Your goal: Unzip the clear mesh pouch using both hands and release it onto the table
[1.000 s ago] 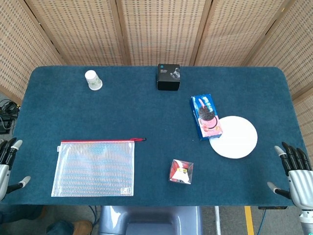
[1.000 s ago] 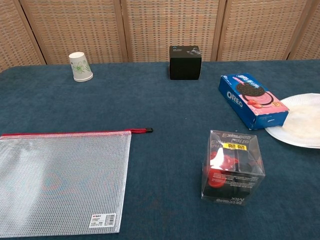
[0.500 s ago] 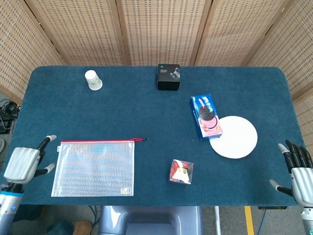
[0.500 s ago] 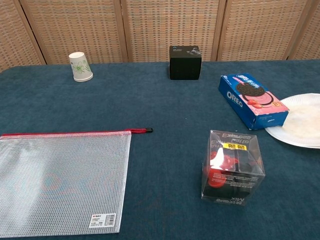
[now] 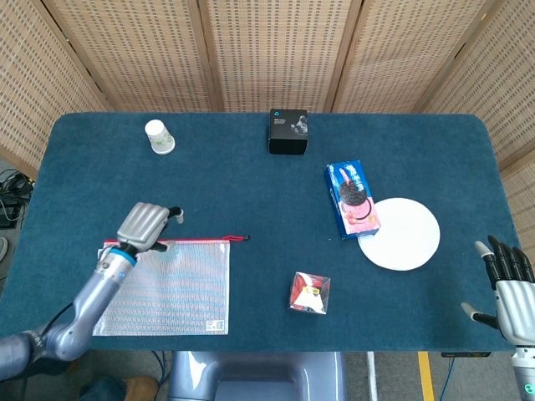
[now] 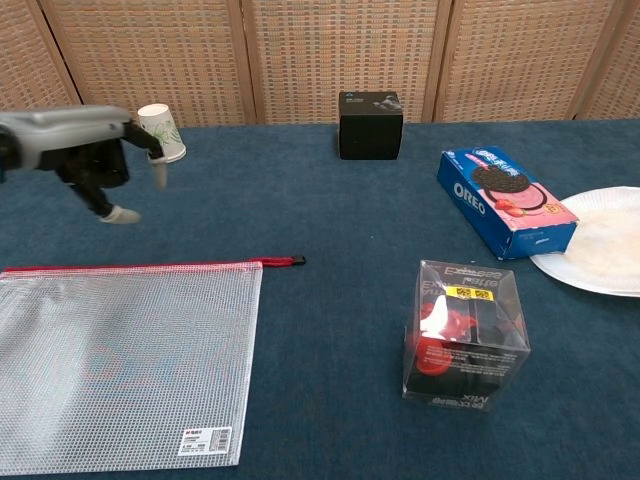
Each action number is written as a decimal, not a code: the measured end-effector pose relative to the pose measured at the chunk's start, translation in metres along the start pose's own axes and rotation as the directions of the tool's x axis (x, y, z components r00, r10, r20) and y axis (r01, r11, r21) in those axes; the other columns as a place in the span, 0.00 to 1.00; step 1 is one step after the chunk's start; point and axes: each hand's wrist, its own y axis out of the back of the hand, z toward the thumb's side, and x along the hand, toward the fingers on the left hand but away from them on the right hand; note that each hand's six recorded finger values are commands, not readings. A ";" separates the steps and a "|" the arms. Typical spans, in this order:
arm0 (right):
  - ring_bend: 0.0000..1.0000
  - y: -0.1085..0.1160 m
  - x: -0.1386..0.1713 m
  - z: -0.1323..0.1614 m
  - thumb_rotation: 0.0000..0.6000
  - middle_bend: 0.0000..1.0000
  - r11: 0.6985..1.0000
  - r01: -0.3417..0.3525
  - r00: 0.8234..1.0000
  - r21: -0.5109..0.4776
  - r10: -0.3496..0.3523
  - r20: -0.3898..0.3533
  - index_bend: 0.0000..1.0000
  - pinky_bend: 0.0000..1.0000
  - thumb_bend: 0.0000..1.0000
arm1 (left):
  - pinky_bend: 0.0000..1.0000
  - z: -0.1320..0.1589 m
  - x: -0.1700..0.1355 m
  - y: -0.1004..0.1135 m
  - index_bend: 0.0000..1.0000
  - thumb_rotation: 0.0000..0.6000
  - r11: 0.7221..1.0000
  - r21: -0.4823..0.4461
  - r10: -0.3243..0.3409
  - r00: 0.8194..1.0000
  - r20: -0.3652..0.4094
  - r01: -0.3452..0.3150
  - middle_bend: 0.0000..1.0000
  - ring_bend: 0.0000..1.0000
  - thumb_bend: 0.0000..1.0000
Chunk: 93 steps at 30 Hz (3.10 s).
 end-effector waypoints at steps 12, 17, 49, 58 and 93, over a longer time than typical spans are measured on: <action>0.00 -0.002 -0.004 -0.008 1.00 0.00 1.000 0.001 1.000 0.005 -0.001 0.026 0.01 0.00 0.00 | 1.00 0.061 0.071 -0.027 0.47 1.00 0.993 0.022 -0.116 0.993 0.010 0.116 0.95 0.96 0.33; 0.00 -0.002 -0.004 -0.009 1.00 0.00 1.000 0.002 1.000 0.002 -0.003 0.029 0.01 0.00 0.00 | 1.00 0.077 0.081 -0.043 0.47 1.00 0.987 0.041 -0.159 0.987 0.007 0.158 0.95 0.96 0.33; 0.00 0.001 -0.007 -0.017 1.00 0.00 1.000 -0.001 0.999 -0.016 0.002 0.052 0.01 0.00 0.00 | 1.00 0.113 0.102 -0.072 0.48 1.00 0.981 0.048 -0.191 0.981 0.025 0.189 0.95 0.96 0.41; 0.00 0.001 -0.007 -0.018 1.00 0.00 1.000 -0.002 0.999 -0.021 0.003 0.053 0.02 0.00 0.00 | 1.00 0.115 0.102 -0.075 0.49 1.00 0.980 0.044 -0.196 0.980 0.022 0.195 0.95 0.96 0.41; 0.00 0.002 -0.006 -0.016 1.00 0.00 0.999 -0.006 0.999 -0.038 0.008 0.043 0.02 0.00 0.00 | 1.00 0.120 0.101 -0.058 0.67 1.00 0.990 0.014 -0.144 0.989 0.032 0.143 0.95 0.96 0.82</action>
